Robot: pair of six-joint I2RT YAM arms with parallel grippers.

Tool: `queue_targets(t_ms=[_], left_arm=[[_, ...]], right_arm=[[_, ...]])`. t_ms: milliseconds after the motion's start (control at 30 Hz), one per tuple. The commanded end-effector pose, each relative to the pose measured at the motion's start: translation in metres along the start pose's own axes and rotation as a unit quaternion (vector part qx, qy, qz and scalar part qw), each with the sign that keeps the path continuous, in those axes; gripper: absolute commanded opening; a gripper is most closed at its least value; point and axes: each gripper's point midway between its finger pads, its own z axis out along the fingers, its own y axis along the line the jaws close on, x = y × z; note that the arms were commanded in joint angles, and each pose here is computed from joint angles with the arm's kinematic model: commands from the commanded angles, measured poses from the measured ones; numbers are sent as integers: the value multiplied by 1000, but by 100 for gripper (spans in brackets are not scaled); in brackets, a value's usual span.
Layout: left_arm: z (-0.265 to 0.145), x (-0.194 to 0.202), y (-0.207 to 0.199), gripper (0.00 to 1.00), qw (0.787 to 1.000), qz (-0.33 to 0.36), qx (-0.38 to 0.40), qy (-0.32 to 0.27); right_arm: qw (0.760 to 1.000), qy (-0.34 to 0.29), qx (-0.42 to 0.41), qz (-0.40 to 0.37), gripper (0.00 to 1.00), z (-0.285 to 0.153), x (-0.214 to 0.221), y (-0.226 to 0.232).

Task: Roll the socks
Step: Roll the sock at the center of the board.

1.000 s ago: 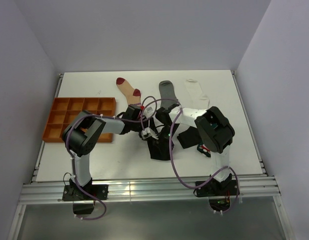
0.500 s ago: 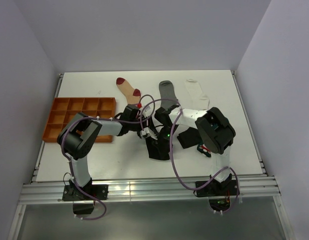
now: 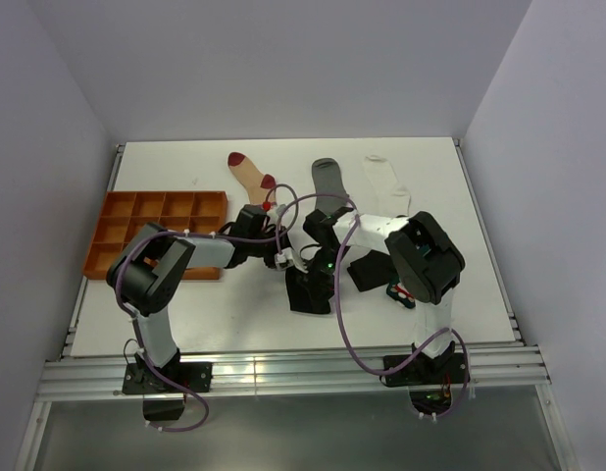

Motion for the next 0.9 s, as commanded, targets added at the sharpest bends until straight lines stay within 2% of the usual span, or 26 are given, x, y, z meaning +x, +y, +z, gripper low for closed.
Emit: queue_targets(t_ms=[0, 200, 267, 467, 733, 867], left_arm=[[-21, -31, -41, 1, 996, 42, 66, -39], [-36, -43, -57, 2, 990, 62, 109, -70], [-38, -47, -61, 0, 987, 70, 119, -77], [-43, -39, -65, 0, 985, 74, 138, -73], [-53, -33, -43, 0, 990, 46, 83, -101], [-69, -29, -38, 0, 988, 39, 60, -140]], right_arm=[[997, 42, 26, 63, 16, -4, 27, -4], [997, 42, 28, 66, 16, -4, 27, -6], [996, 43, 28, 67, 15, -3, 28, -5], [996, 40, 32, 70, 15, -3, 27, -7], [996, 39, 34, 78, 15, -4, 24, -9], [995, 40, 26, 87, 14, -8, 17, -8]])
